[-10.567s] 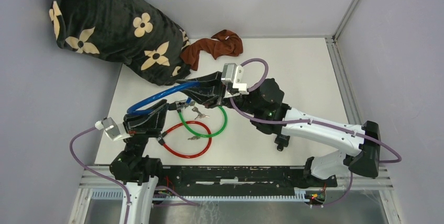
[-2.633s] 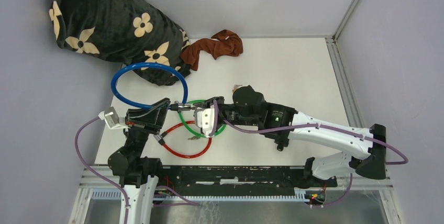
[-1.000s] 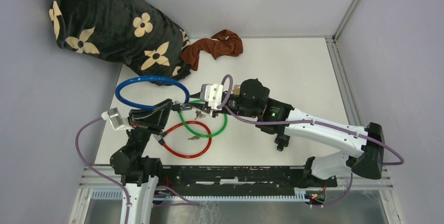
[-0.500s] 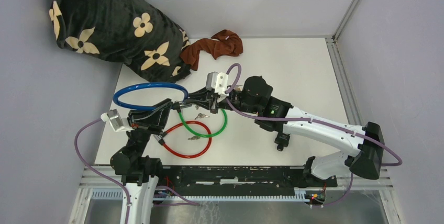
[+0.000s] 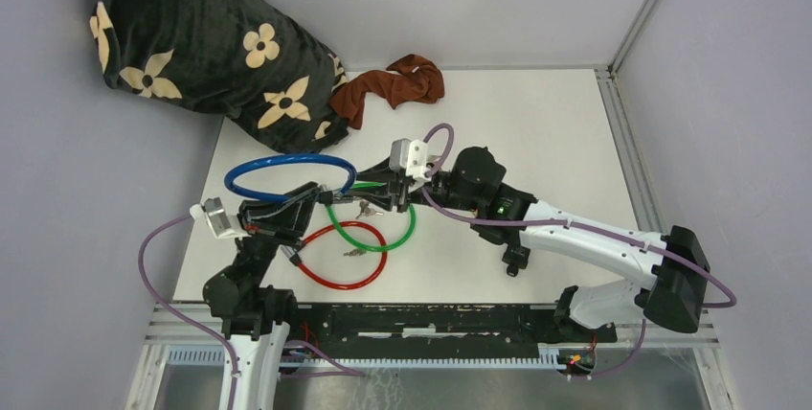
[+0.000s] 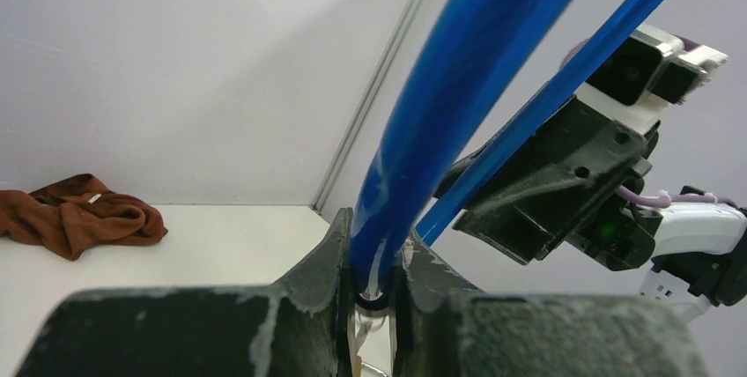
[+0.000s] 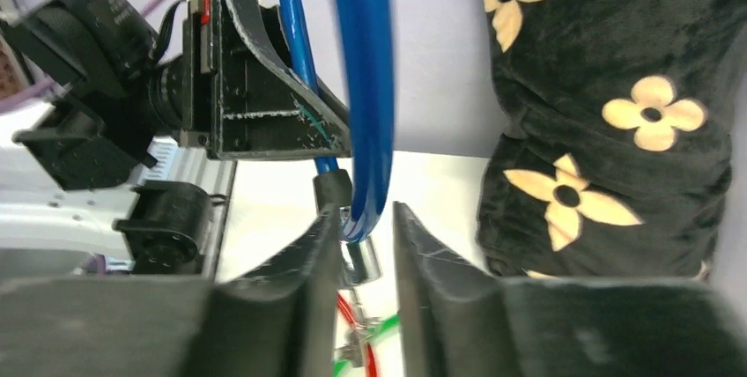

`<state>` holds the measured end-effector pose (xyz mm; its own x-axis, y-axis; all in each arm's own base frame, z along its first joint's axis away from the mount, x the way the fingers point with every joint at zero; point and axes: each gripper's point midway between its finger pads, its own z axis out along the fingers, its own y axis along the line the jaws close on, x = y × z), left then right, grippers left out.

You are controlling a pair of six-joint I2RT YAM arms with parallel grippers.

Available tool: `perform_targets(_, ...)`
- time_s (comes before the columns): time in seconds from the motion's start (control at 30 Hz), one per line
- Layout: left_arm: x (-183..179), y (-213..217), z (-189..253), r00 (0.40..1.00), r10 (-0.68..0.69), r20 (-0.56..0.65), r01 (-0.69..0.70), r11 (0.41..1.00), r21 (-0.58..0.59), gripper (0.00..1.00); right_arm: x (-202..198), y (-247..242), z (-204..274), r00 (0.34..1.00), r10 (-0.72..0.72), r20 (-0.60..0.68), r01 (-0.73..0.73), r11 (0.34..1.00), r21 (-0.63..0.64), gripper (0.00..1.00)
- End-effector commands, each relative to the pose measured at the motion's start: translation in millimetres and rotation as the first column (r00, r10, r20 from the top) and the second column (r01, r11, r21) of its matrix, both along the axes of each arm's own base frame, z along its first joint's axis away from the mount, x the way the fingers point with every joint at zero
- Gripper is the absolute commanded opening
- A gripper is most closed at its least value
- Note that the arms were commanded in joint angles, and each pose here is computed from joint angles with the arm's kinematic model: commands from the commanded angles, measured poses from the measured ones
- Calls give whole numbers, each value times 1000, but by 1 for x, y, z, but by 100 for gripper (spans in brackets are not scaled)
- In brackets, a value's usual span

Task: Lock with the key
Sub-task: Lock the lock.

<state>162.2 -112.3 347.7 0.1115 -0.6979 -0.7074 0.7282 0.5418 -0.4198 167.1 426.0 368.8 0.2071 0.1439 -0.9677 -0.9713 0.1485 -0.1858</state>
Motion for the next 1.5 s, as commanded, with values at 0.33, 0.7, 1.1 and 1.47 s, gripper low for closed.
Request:
perform_targets(0.33, -1, 3, 4, 1000, 14, 17, -14, 1000, -12, 2, 8, -21, -46, 983, 72, 170, -32, 973, -227, 55)
perform_targets(0.7, -2, 3, 4, 1000, 15, 20, -15, 1000, -11, 2, 11, 5, -58, 989, 125, 74, -103, 965, -241, 48)
perform_targets(1.1, -2, 3, 5, 1000, 14, 20, -14, 1000, -13, 2, 16, 11, -67, 992, 116, 47, -99, 956, -277, 12)
perform_targets(1.47, -4, 5, 10, 999, 29, 38, -28, 1000, -8, 2, 51, -51, -119, 991, -105, 82, 130, 901, -414, 0)
